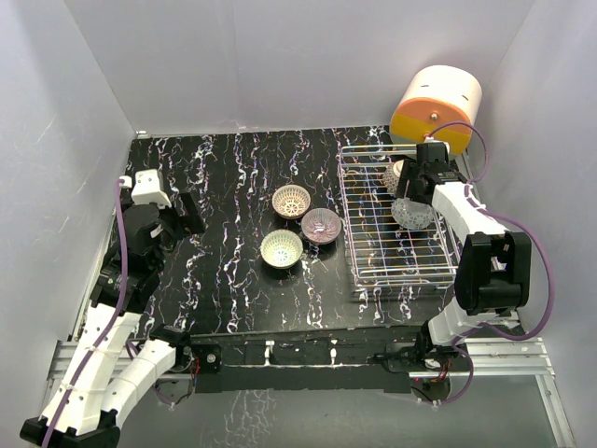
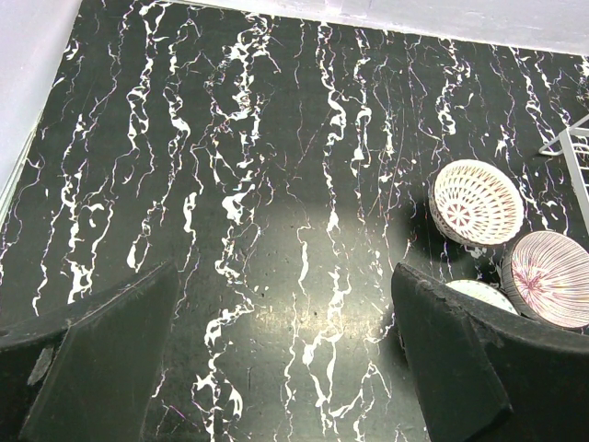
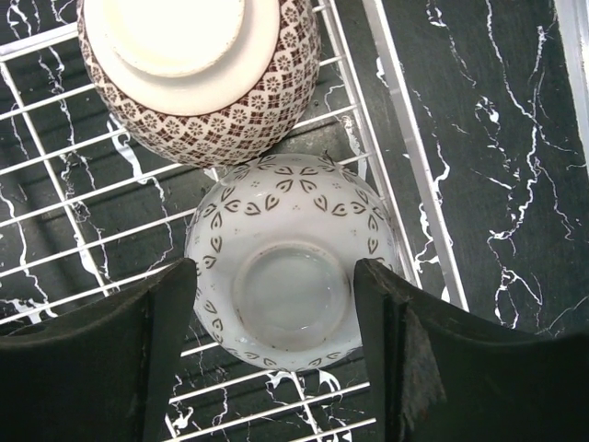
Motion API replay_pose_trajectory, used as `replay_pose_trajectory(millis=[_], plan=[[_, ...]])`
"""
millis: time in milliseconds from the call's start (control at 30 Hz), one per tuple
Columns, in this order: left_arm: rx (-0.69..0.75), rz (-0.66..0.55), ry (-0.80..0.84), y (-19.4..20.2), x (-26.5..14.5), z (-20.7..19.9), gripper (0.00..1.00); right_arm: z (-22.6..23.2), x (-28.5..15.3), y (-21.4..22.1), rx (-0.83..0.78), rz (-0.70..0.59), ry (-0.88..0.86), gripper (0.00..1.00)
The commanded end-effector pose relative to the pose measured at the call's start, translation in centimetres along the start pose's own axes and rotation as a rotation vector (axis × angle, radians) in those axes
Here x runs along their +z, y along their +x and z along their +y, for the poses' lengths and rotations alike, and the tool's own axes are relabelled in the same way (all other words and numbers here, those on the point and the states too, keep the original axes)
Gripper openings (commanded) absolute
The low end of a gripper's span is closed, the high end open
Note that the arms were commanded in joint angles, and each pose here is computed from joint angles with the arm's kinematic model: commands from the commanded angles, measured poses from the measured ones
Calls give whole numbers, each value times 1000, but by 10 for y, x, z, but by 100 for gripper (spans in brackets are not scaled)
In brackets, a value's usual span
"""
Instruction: Load the bowls into the dish rack
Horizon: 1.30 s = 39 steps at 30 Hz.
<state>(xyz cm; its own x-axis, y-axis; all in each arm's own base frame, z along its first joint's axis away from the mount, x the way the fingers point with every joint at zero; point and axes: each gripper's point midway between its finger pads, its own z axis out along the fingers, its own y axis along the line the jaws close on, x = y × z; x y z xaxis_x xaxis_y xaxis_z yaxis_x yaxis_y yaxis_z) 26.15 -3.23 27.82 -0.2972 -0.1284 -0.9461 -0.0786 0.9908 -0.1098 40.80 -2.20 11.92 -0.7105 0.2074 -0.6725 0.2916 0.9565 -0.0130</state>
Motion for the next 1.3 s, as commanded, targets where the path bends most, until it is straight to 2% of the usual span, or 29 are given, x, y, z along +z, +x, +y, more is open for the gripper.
replay_pose_trajectory(millis=[0, 133, 200, 433, 600, 733, 900, 1100, 1267], plan=[[3, -9, 9, -1, -2, -1, 97, 7, -14, -29, 20, -98, -56, 75], [2, -10, 11, -2, -1, -2, 97, 9, -28, -41, 26, -139, -78, 94], [1, -11, 13, -3, 0, -3, 97, 13, -36, -48, 29, -161, -107, 98], [1, -9, 14, -3, 2, -4, 97, 27, -68, -67, 26, -230, -189, 99], [1, -12, 16, -7, 3, -5, 97, 82, -98, -64, -57, -250, -310, 99], [-2, -18, 15, -11, 3, -6, 97, 170, -127, -32, -216, -246, -446, 98], [-1, -32, -3, -15, -3, 0, 97, 250, -148, 18, -372, -201, -607, 96], [-6, -69, -128, -25, -18, 26, 97, 312, -174, 82, -513, -145, -777, 91], [-22, -134, -158, -40, -34, 36, 97, 340, -196, 137, -669, -135, -882, 91]])
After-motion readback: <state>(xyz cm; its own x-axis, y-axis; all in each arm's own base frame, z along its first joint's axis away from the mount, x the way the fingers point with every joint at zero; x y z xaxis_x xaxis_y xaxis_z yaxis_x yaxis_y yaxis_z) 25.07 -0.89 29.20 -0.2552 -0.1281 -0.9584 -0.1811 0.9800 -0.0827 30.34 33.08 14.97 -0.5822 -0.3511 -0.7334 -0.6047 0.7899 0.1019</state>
